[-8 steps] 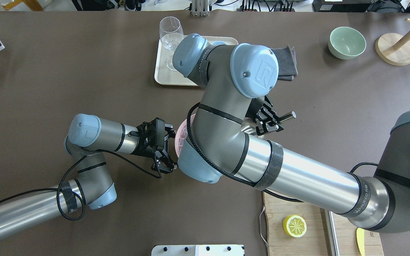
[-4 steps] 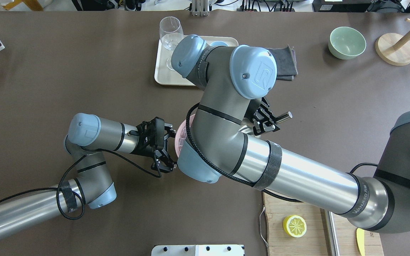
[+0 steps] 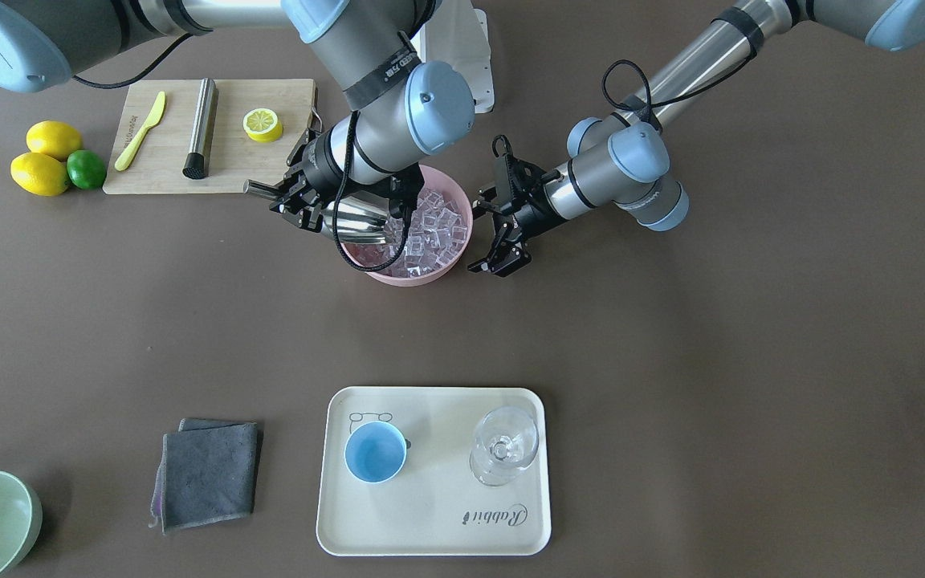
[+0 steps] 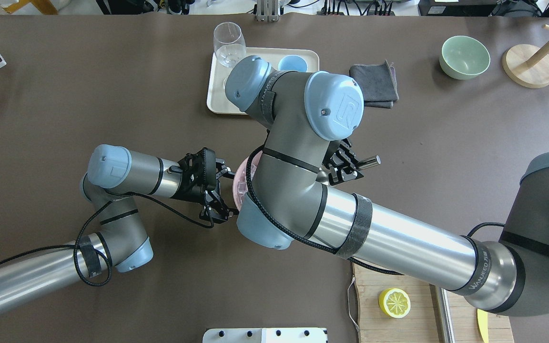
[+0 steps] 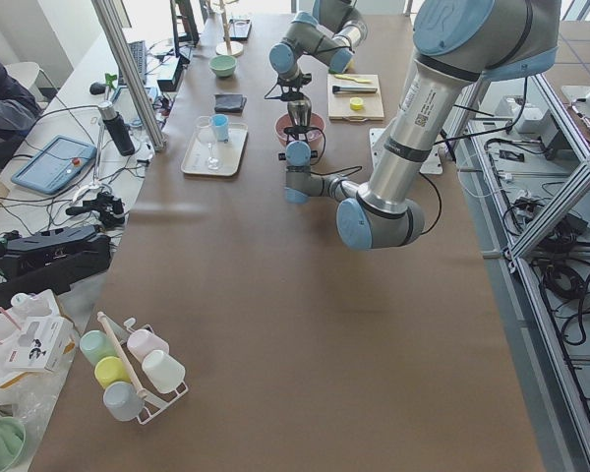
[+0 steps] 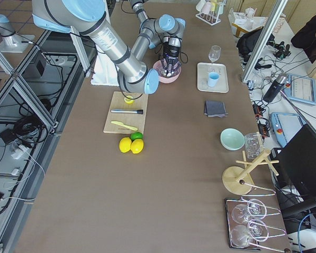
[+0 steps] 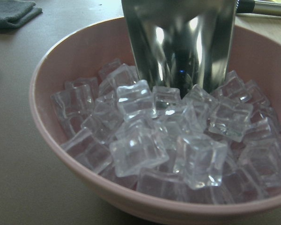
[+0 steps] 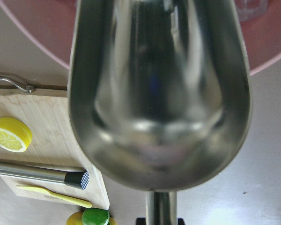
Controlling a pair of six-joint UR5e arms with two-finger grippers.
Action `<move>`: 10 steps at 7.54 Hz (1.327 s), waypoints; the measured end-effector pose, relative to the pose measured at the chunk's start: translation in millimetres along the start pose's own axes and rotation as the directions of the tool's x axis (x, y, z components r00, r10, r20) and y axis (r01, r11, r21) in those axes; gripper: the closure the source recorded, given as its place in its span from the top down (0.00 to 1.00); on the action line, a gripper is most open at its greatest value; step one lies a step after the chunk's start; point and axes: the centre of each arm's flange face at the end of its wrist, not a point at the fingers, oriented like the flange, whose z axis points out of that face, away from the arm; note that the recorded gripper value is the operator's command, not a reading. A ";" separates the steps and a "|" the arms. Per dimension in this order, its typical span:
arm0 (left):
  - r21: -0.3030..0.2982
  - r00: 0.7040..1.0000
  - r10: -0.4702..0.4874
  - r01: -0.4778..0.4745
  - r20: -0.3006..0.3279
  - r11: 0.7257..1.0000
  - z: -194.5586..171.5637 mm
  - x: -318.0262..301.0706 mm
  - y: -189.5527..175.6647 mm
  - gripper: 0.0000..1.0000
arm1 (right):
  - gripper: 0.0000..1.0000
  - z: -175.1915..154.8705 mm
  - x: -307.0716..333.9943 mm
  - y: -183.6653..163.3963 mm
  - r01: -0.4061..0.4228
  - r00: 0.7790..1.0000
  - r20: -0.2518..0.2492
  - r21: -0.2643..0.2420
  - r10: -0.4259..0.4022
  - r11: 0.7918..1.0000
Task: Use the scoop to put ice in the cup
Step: 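Push the scoop through the ice cubes with the right gripper, left gripper holding the bowl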
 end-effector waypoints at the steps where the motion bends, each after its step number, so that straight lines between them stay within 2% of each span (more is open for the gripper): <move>1: -0.001 1.000 -0.018 0.018 0.000 1.000 0.7 -0.3 0.1 0.98 | 0.00 -0.6 0.0 -0.8 -0.008 1.000 -0.010 0.017 0.008 1.000; 5: -0.007 0.999 -0.032 0.032 -0.001 0.999 6.7 -0.3 -1.5 0.98 | 0.00 4.9 -5.0 3.7 -0.052 0.998 -0.037 0.093 0.056 0.994; 10: -0.012 0.999 -0.034 0.034 -0.002 0.999 11.0 -0.7 -1.3 0.98 | 0.00 7.0 -11.4 9.4 -0.127 0.990 -0.040 0.173 0.135 0.977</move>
